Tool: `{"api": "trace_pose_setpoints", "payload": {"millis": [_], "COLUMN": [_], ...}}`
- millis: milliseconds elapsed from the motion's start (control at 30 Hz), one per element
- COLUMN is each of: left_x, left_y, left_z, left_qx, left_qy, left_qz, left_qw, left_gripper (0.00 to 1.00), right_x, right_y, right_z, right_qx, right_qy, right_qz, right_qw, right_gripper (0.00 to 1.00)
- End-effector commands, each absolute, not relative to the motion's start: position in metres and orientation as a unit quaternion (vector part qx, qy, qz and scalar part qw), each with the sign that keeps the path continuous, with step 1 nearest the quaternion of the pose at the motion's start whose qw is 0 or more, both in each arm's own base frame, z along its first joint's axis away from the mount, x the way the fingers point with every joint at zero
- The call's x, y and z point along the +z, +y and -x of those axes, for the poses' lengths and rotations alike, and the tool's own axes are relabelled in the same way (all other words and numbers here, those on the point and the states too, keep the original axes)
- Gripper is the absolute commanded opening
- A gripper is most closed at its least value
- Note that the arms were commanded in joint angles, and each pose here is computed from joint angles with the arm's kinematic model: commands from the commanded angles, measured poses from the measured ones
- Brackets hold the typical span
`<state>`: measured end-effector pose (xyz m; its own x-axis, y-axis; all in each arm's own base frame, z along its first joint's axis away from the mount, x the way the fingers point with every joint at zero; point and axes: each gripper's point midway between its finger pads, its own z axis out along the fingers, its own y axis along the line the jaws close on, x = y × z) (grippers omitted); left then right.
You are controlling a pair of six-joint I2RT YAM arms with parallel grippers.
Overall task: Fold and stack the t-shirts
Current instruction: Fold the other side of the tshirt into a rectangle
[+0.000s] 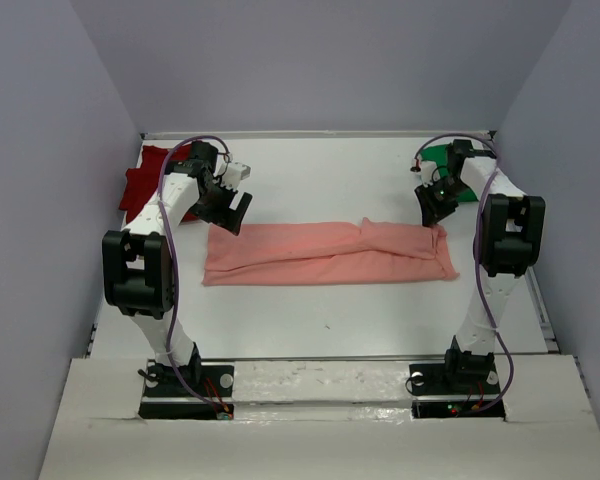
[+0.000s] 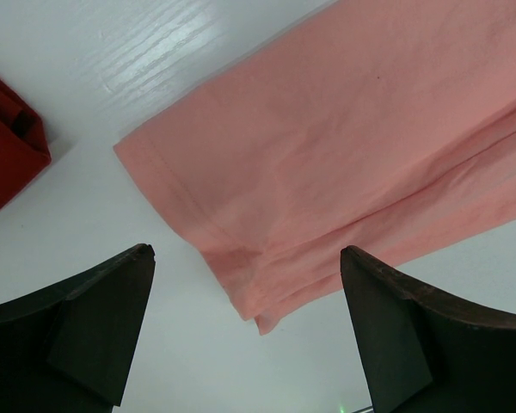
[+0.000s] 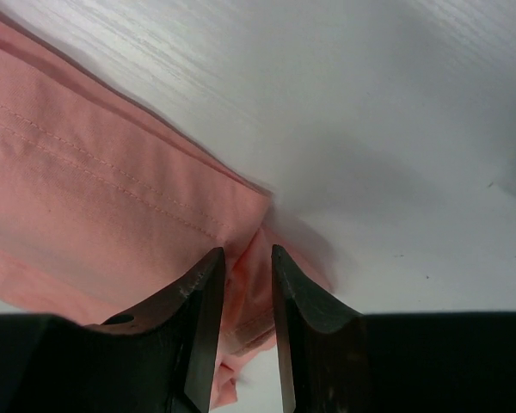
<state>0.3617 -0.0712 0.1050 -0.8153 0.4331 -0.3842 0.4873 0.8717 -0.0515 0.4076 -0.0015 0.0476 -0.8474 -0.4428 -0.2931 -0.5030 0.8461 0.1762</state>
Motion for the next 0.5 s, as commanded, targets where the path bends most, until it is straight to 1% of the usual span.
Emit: {"api": "trace_pose_setpoints", "payload": {"millis": [0, 33, 133, 167, 200, 233, 267, 467], "left_x": [0.118, 0.118, 0.119, 0.118, 0.118, 0.117, 0.116, 0.116], "left_y": [-0.071, -0.071, -0.071, -0.071, -0.071, -0.071, -0.071, -0.070], "left_z": [-0.359, -0.359, -0.359, -0.359, -0.359, -0.358, -0.358, -0.358], "left_qx": [-0.071, -0.071, -0.071, -0.071, -0.071, -0.071, -0.072, -0.070], "left_qy": [0.946, 0.946, 0.946, 0.946, 0.946, 0.946, 0.946, 0.947], "left_qz": [-0.250, -0.250, -0.250, -0.249, -0.249, -0.249, -0.249, -0.247], "left_qw": [0.195, 0.195, 0.196, 0.195, 0.196, 0.194, 0.194, 0.194], "left_gripper": [0.99, 0.99, 0.99, 0.99, 0.99, 0.99, 0.99, 0.99], "right_x": [0.060, 0.060, 0.063, 0.066, 0.064, 0.066, 0.066, 0.074], "right_y": [0.000, 0.001, 0.003, 0.004, 0.005, 0.005, 0.006, 0.005], "right_z": [-0.413, -0.413, -0.415, -0.418, -0.417, -0.419, -0.419, -0.427], "right_qx": [0.128, 0.130, 0.135, 0.137, 0.139, 0.140, 0.144, 0.137], "right_qy": [0.949, 0.949, 0.948, 0.947, 0.947, 0.947, 0.946, 0.945], "right_qz": [0.246, 0.246, 0.245, 0.245, 0.245, 0.244, 0.244, 0.244], "right_qw": [0.147, 0.147, 0.154, 0.157, 0.156, 0.158, 0.158, 0.169], "right_gripper": [0.34, 0.33, 0.24, 0.17, 0.13, 0.04, 0.00, 0.00]}}
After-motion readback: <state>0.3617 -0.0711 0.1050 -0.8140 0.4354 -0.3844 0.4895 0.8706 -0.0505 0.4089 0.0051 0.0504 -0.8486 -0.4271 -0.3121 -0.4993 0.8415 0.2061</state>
